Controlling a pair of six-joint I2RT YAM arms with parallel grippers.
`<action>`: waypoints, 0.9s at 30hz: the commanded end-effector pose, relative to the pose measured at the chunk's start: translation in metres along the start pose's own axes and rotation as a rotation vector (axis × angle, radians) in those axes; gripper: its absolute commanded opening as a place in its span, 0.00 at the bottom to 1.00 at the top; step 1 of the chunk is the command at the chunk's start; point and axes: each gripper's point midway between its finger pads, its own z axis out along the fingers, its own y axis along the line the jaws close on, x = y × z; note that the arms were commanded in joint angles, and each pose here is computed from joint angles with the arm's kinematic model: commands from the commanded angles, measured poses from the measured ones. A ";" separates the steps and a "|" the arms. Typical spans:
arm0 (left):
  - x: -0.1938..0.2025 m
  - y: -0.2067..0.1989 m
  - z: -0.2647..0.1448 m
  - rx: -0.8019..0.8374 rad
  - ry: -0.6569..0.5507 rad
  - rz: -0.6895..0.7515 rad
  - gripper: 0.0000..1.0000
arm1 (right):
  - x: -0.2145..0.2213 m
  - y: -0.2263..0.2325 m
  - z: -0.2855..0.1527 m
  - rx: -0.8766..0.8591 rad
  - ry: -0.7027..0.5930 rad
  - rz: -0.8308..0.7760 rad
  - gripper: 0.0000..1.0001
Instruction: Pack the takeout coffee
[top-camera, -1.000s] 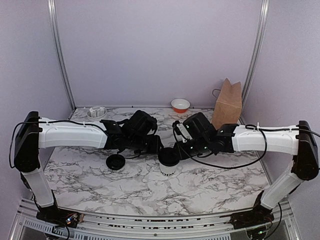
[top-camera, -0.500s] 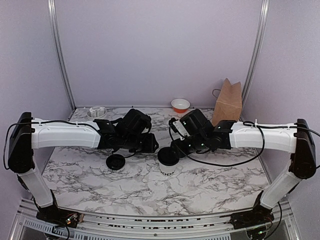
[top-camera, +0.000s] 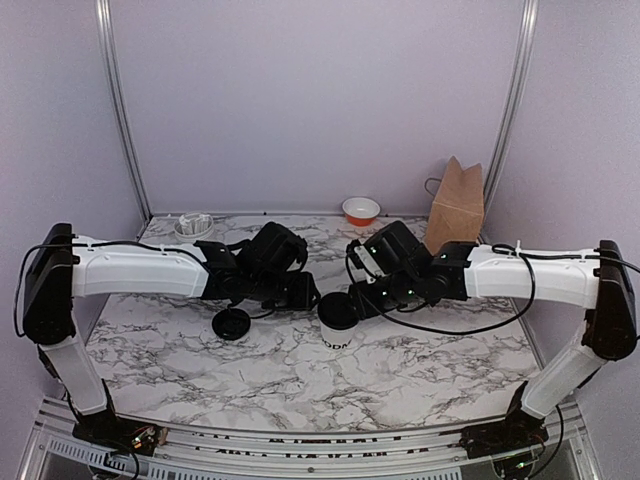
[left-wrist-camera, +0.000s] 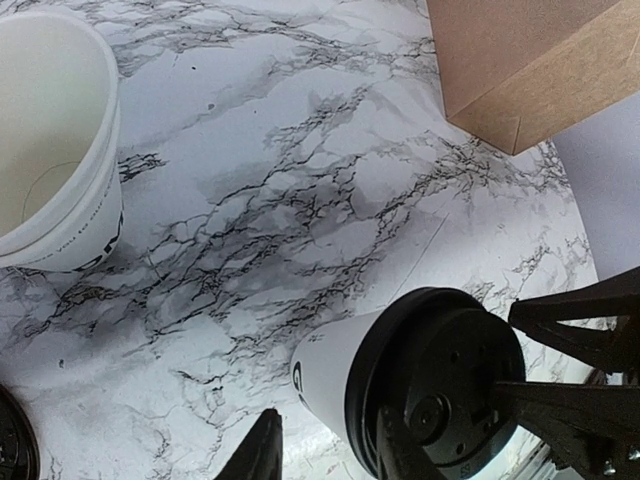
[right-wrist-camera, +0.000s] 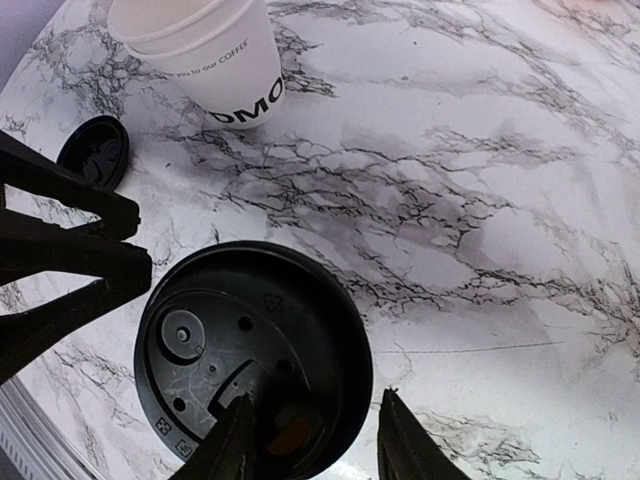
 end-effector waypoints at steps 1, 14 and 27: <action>-0.002 -0.003 0.006 0.007 0.012 0.009 0.34 | -0.005 0.012 -0.004 -0.030 -0.015 0.004 0.40; -0.008 -0.002 0.007 -0.002 -0.005 0.004 0.34 | 0.001 0.020 0.013 -0.036 0.013 -0.067 0.33; 0.040 0.033 0.030 -0.074 0.107 -0.023 0.34 | 0.006 0.019 0.019 -0.035 0.025 -0.079 0.32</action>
